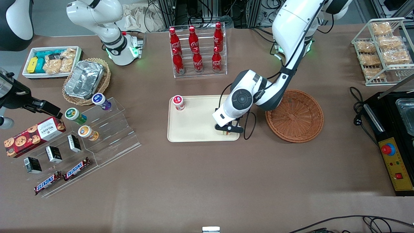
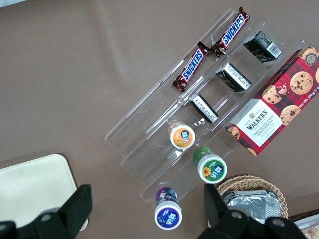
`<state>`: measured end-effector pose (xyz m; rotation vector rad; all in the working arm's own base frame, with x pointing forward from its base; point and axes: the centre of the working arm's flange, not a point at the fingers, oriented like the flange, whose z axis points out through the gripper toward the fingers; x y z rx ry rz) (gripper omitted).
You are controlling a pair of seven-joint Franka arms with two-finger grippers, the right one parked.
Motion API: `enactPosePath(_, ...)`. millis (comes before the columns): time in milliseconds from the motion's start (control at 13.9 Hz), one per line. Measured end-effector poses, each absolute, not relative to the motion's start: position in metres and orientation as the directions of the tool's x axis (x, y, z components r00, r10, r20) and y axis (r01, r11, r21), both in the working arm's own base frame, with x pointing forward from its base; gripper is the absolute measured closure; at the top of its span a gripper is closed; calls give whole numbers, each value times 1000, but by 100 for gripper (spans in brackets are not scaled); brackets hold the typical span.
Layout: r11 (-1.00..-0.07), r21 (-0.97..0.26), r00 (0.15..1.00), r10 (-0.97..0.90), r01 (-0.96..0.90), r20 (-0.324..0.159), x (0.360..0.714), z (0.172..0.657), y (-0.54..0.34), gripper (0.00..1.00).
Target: Place sandwich from basket to tray
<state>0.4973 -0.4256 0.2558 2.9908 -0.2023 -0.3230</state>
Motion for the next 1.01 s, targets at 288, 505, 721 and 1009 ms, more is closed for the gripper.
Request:
enactPosePath(288,-990,128,981,-77,-54,-180,513,281,-410,47)
enactPosePath(505,-997,71,978,-22,-8,-208,538,356,-345,14)
enactPosePath(721,-996,85,980,-36,-19,-197,564,445,-224,0)
enactPosePath(1009,-991,89,973,80,101,-217,555,520,-92,0)
